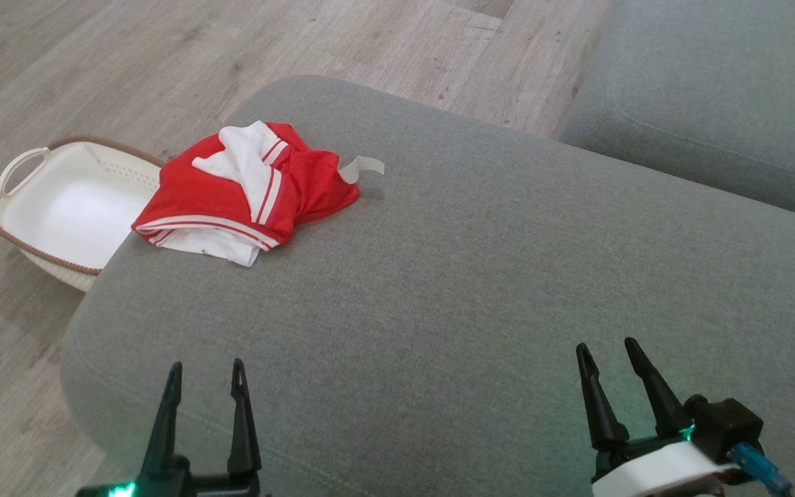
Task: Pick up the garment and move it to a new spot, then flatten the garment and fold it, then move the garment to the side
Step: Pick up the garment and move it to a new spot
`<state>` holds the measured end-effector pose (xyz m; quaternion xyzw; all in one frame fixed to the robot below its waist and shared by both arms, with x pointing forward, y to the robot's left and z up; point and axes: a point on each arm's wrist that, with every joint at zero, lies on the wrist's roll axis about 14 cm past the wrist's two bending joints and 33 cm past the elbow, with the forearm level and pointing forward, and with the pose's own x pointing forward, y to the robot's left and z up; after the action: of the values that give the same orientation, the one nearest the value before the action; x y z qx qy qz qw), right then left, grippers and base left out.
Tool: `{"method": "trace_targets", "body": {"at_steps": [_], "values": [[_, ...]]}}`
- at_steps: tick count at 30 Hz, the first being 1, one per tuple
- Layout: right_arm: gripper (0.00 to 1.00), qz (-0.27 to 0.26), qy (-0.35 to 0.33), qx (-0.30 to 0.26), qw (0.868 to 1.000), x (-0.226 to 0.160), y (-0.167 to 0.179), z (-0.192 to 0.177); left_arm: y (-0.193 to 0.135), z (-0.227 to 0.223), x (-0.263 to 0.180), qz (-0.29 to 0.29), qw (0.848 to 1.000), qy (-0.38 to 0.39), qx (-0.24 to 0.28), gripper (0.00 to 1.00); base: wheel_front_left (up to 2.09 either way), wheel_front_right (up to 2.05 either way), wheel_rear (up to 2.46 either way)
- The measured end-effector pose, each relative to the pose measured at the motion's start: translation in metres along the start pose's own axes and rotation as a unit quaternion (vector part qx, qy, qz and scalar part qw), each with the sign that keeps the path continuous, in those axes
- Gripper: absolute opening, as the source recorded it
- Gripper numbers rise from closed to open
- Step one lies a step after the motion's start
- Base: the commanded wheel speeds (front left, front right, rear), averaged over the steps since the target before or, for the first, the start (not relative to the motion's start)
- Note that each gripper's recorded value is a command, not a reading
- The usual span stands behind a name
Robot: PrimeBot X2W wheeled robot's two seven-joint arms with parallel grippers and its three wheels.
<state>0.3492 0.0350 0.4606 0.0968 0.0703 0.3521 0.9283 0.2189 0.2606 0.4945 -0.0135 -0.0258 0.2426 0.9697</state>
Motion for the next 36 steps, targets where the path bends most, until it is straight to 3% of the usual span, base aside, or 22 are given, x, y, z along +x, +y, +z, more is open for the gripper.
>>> {"method": "trace_targets", "body": {"at_steps": [5,12,19,20,23,27,31,36], "values": [[1.0,0.0,0.003,-0.003,1.0,0.0,-0.002,-0.001,0.006,0.013,0.012,0.003,1.0,-0.023,0.01,1.0,0.0,0.0,0.0],[1.0,-0.028,0.008,-0.023,0.999,-0.006,-0.032,-0.002,0.019,0.079,0.06,0.002,0.992,-0.121,0.035,1.0,0.0,0.0,0.0],[1.0,-0.028,0.026,-0.063,0.997,0.003,-0.072,-0.01,0.008,0.108,0.142,-0.049,0.985,-0.121,0.11,1.0,0.0,0.0,0.0],[1.0,-0.027,0.019,-0.075,0.997,0.013,-0.087,-0.006,-0.003,0.116,0.176,-0.067,0.984,-0.104,0.131,1.0,0.0,0.0,0.0],[1.0,-0.032,0.007,-0.087,0.996,0.027,-0.108,0.003,-0.025,0.114,0.222,-0.094,0.983,-0.057,0.146,1.0,0.0,0.0,0.0],[1.0,-0.039,0.014,-0.099,0.994,0.035,-0.132,0.003,-0.037,0.073,0.264,-0.1,0.984,0.046,0.141,1.0,0.0,0.0,0.0],[1.0,-0.046,0.025,-0.104,0.993,0.036,-0.148,-0.002,-0.031,-0.003,0.275,-0.08,0.969,0.193,0.13,1.0,0.0,0.0,0.0],[1.0,-0.054,0.037,-0.104,0.992,0.031,-0.161,-0.008,-0.029,-0.077,0.265,-0.06,0.943,0.309,0.11,1.0,0.0,0.0,0.0]]}}
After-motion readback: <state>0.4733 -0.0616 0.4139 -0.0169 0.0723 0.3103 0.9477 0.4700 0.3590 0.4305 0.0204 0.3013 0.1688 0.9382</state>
